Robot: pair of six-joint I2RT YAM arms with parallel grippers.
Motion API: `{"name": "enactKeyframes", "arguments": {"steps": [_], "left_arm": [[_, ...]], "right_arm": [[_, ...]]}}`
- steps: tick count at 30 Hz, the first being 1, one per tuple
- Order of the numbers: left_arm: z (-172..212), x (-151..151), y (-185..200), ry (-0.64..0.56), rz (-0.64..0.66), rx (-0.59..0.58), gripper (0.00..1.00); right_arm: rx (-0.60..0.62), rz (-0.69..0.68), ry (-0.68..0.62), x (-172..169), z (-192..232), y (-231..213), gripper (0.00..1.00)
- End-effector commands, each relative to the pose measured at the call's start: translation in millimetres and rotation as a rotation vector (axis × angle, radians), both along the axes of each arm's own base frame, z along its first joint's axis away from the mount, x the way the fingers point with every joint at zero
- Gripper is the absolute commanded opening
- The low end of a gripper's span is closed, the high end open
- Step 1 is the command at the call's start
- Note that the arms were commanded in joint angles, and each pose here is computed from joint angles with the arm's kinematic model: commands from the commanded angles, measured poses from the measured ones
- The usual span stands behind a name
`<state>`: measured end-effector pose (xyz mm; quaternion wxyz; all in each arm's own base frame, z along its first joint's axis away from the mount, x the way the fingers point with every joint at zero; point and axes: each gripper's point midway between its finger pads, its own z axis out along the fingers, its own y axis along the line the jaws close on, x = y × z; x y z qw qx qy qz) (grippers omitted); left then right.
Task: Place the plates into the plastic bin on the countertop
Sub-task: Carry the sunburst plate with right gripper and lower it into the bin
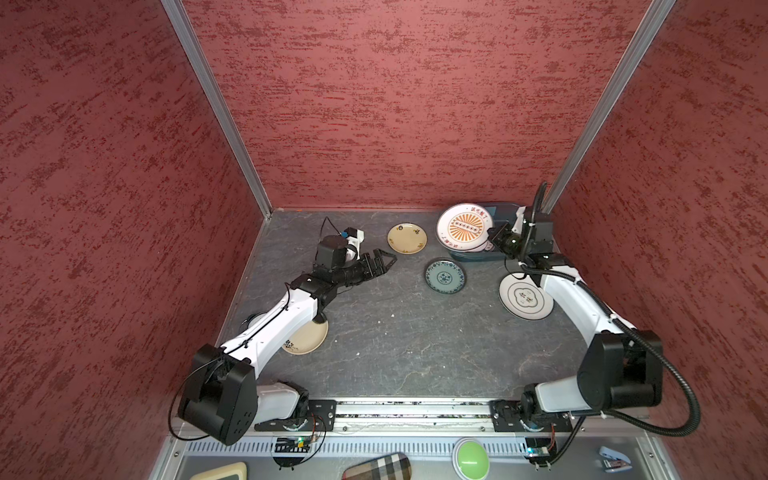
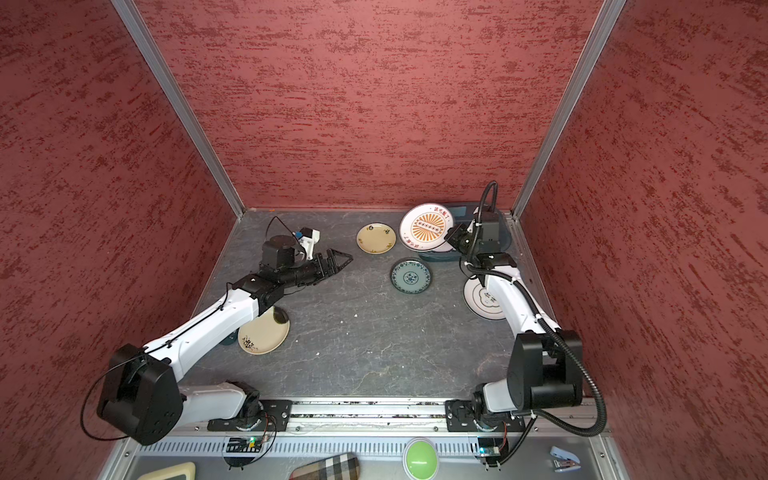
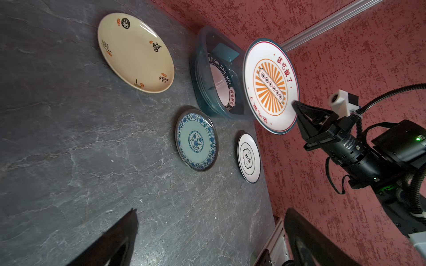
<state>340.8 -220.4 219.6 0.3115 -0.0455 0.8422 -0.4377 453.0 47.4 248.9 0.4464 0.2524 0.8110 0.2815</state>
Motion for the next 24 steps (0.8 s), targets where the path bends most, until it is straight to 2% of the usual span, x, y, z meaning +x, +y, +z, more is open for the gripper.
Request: {"name": "enactKeyframes", "arguments": {"steps": [1,10,17,24], "left_arm": [[-1,1,6,-0.014,0.016,0.01,0.99],[0,0,9,-0.01,0.023,-0.005,0.99],[11,-2,23,-0.034,0.071,-0.061,0.99],[13,-10,39,-0.037,0.115,-0.067,0.99]], "right_arm": [[-0.113,-0.085,0.018,10,2,-33,0.0],[-0.133,-0.128,0.047,40,-1,-57,0.0],[-0.124,-0.131,0.105,58,-27,-64,0.0],[-0.111,-0.11,0.144,74,-46,-68,0.0]]}}
